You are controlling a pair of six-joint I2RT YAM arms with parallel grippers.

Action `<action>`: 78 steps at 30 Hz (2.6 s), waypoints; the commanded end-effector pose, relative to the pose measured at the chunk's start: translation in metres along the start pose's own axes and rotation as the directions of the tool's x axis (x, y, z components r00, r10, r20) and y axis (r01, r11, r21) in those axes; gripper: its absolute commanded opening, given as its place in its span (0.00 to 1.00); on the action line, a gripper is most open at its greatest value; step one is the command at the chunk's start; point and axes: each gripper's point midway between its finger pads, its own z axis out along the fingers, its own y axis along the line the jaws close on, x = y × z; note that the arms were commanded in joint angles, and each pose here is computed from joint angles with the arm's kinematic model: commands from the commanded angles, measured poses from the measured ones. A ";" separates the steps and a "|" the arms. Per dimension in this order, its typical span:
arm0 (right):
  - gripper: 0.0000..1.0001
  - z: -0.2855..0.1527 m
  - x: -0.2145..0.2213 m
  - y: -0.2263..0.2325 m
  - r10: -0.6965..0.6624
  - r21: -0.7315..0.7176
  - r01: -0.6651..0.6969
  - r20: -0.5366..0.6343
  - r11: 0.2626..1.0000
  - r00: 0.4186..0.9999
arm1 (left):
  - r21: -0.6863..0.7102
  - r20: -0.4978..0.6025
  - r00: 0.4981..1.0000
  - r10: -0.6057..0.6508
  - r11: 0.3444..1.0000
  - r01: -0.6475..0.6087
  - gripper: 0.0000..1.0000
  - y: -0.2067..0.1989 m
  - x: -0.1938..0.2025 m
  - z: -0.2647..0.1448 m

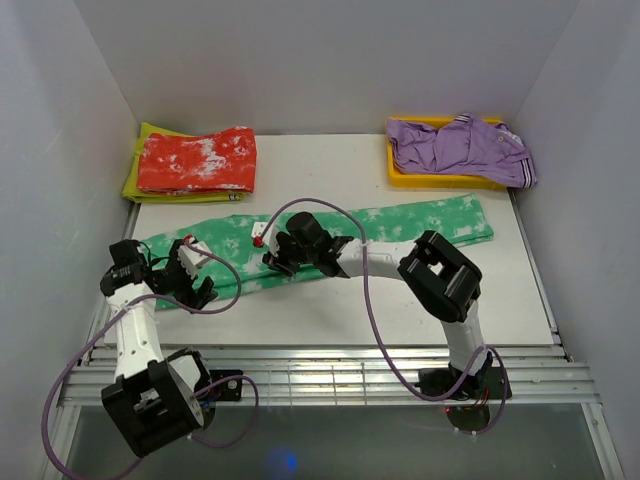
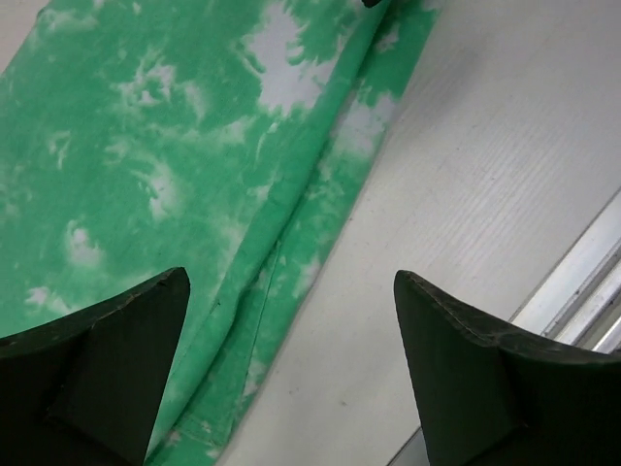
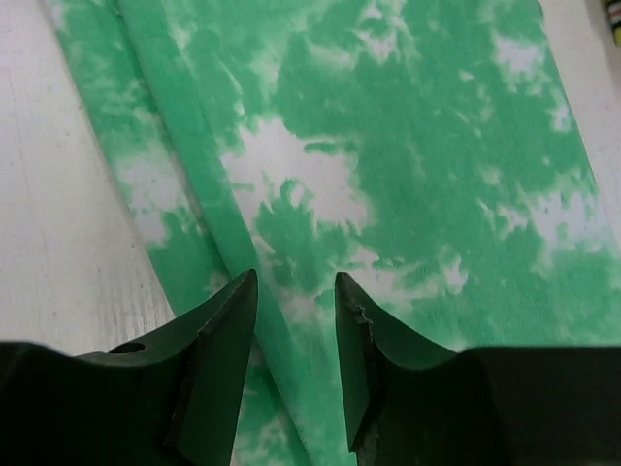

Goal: Fold and stack the trousers
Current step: Fold the trousers

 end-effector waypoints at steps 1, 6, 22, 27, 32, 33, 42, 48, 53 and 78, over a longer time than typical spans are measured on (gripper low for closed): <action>0.42 0.006 -0.039 0.000 -0.080 -0.107 0.087 0.066 0.990 0.995 | -0.087 0.009 1.000 0.030 0.996 -0.029 0.98 0.023 0.006 0.005; 0.46 0.014 -0.043 0.009 -0.088 -0.208 0.102 0.075 0.973 0.993 | -0.189 0.006 0.998 0.060 0.980 -0.058 0.98 0.048 0.013 0.011; 0.40 0.027 -0.046 0.039 -0.176 -0.357 0.228 0.172 0.906 0.969 | -0.092 -0.072 0.988 0.134 0.986 -0.140 0.98 0.047 0.053 0.034; 0.37 0.031 -0.051 0.049 -0.182 -0.383 0.249 0.201 0.890 0.962 | -0.064 -0.110 0.988 0.110 0.991 -0.117 0.98 0.047 0.069 0.040; 0.36 0.041 -0.047 0.052 -0.196 -0.382 0.257 0.193 0.888 0.962 | -0.053 -0.157 0.984 0.079 0.995 -0.089 0.98 0.047 0.083 0.042; 0.36 0.043 -0.049 0.053 -0.201 -0.378 0.261 0.191 0.888 0.961 | -0.051 -0.157 0.984 0.079 0.995 -0.088 0.98 0.045 0.084 0.043; 0.40 0.060 -0.037 0.042 -0.256 -0.311 0.296 0.162 0.903 0.953 | -0.047 -0.149 0.986 0.070 0.996 -0.078 0.98 0.040 0.087 0.045; 0.31 0.065 -0.028 0.040 -0.299 -0.303 0.331 0.148 0.894 0.943 | -0.052 -0.152 0.986 0.068 0.996 -0.077 0.98 0.041 0.088 0.046; 0.08 0.059 -0.038 0.042 -0.301 -0.315 0.341 0.171 0.886 0.938 | -0.060 -0.153 0.987 0.053 0.996 -0.063 0.98 0.046 0.087 0.046; 0.08 0.011 -0.067 0.071 -0.206 -0.440 0.281 0.211 0.853 0.956 | -0.087 -0.162 0.985 0.060 0.993 -0.074 0.98 0.054 0.084 0.042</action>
